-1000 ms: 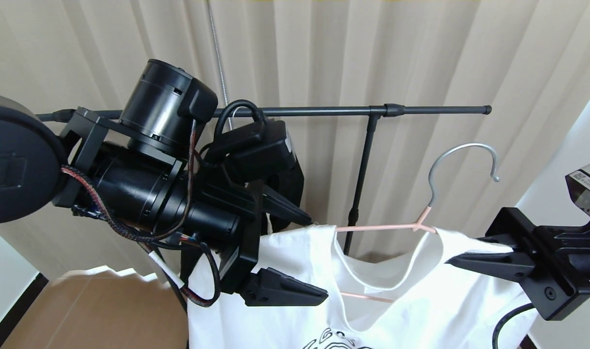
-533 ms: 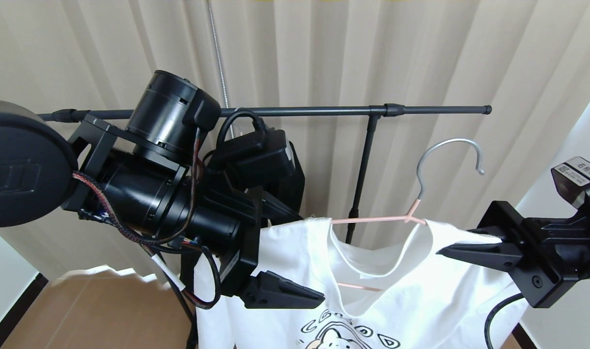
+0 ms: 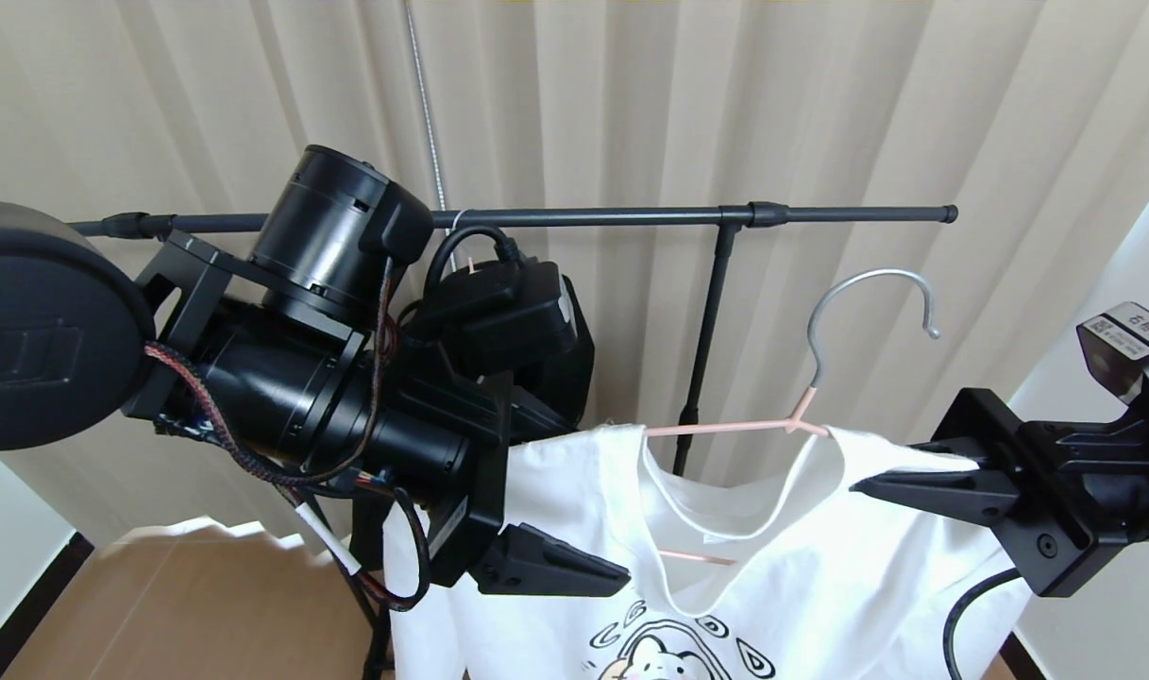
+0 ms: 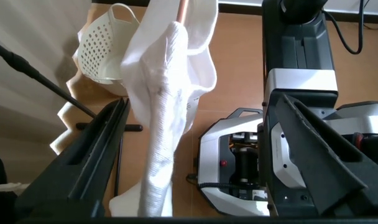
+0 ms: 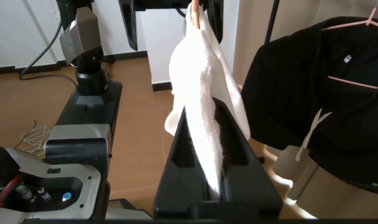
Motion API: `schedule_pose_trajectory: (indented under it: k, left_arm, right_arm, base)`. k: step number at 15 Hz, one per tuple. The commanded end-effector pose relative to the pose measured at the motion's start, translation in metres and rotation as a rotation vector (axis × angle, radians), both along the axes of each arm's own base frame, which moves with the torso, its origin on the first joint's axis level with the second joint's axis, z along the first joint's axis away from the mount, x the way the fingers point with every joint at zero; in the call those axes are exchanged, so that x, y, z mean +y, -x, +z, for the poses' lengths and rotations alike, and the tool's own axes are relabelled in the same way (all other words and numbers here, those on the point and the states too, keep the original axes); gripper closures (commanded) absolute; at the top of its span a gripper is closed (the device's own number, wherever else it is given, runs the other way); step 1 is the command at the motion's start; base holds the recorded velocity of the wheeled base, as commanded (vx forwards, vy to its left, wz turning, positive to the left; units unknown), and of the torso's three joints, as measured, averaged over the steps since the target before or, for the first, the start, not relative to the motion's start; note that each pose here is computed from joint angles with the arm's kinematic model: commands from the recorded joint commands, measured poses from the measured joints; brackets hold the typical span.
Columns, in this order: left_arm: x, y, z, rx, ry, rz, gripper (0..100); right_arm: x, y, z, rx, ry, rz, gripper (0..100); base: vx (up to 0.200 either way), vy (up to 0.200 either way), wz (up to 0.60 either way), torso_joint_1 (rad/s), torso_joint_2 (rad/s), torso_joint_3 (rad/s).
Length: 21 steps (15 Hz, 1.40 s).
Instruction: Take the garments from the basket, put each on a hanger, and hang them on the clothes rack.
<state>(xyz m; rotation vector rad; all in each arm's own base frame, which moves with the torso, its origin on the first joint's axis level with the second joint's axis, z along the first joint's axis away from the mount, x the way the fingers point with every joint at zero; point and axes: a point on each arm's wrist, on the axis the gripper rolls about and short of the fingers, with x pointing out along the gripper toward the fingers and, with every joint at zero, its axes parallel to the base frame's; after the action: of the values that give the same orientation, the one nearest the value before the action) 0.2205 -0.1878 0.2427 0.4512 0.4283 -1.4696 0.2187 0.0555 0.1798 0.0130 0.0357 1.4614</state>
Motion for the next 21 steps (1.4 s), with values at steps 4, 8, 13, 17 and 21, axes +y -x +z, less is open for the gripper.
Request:
schedule_pose_trajectory:
  k: [4, 8, 13, 17, 21]
  left_arm:
    - [-0.0003, -0.0003, -0.0002, 0.001, -0.001, 0.001, 100]
    - [-0.0002, -0.0001, 0.0004, -0.002, 0.000, 0.002, 100]
    - [-0.0006, -0.0009, 0.0025, -0.013, 0.005, 0.008, 100]
    - [-0.0013, -0.0036, 0.0035, -0.062, -0.009, 0.052, 100]
    - [-0.0016, -0.0065, 0.0062, -0.107, -0.003, 0.084, 100]
  right_arm:
    - [-0.0002, 0.0013, 0.0005, -0.002, 0.000, 0.001, 100]
    - [-0.0003, 0.0018, 0.0006, -0.004, -0.001, 0.001, 100]
    - [-0.0004, 0.0049, 0.0042, -0.017, -0.003, 0.002, 100]
    - [-0.0007, 0.0066, 0.0062, -0.026, -0.004, 0.002, 100]
    - [-0.0009, 0.0082, 0.0075, -0.032, -0.005, 0.002, 100]
  base:
    - [0.000, 0.000, 0.00, 0.000, 0.00, 0.000]
    - [0.000, 0.000, 0.00, 0.000, 0.00, 0.000]
    - [0.000, 0.000, 0.00, 0.000, 0.00, 0.000]
    - [0.000, 0.000, 0.00, 0.000, 0.00, 0.000]
    - [0.000, 0.000, 0.00, 0.000, 0.00, 0.000]
